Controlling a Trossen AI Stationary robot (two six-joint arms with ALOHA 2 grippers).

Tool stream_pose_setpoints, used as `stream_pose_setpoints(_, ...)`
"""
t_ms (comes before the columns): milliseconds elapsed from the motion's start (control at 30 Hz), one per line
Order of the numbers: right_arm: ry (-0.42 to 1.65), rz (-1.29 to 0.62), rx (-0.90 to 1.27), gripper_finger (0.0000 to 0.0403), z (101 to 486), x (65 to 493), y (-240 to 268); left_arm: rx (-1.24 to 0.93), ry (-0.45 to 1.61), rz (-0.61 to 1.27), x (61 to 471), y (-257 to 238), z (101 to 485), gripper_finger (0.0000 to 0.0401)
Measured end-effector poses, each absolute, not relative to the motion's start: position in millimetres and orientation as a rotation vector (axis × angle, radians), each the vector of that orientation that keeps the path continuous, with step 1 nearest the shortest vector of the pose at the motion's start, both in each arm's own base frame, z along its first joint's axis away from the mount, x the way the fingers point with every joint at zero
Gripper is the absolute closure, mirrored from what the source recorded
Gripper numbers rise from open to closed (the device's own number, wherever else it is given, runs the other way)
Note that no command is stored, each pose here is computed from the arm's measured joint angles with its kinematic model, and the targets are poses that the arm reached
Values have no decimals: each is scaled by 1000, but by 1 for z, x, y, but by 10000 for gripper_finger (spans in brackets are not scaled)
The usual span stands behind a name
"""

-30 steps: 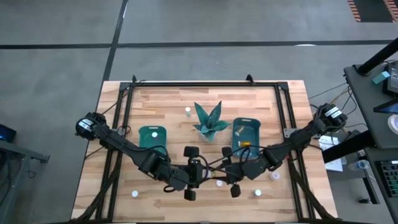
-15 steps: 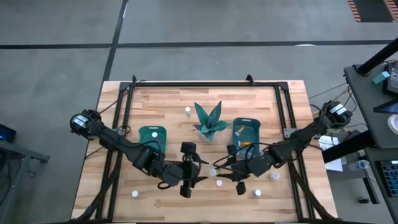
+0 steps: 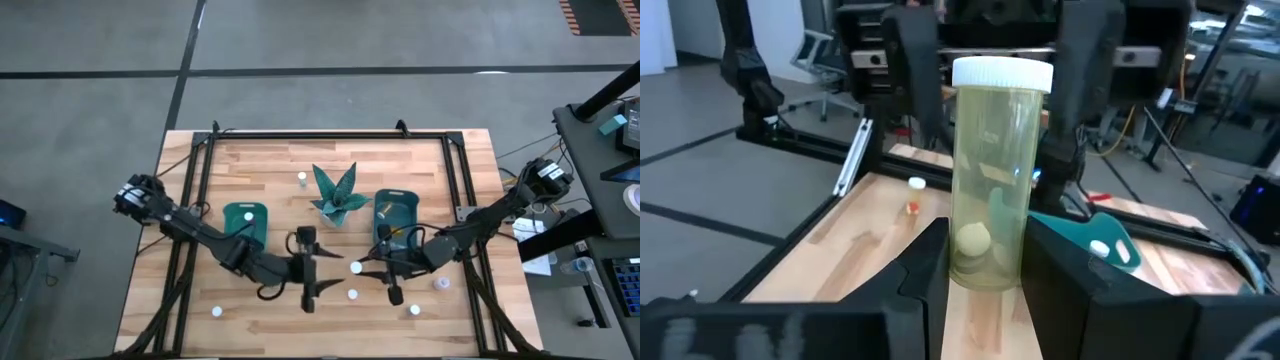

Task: Pick and place medicine bottles into bin by pill shape (circle, oval)
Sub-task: Put the yellow tablet bottle into the blue bin

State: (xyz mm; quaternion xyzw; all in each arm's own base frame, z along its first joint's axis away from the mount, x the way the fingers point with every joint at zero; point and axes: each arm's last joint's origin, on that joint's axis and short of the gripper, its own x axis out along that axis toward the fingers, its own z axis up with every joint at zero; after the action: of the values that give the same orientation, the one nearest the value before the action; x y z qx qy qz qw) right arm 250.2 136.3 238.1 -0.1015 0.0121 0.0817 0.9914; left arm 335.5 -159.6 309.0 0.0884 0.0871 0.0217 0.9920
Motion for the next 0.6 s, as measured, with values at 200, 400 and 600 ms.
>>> stream_pose_setpoints(200,24,132,-203,305,239,251,136,56,-13,83,333,-144,287,180)
stream_pose_setpoints(400,26,90,-202,305,239,251,135,6,-109,25,326,-139,273,180)
stream_pose_setpoints(600,-1,87,-188,305,242,251,135,2,-136,17,337,-141,264,180)
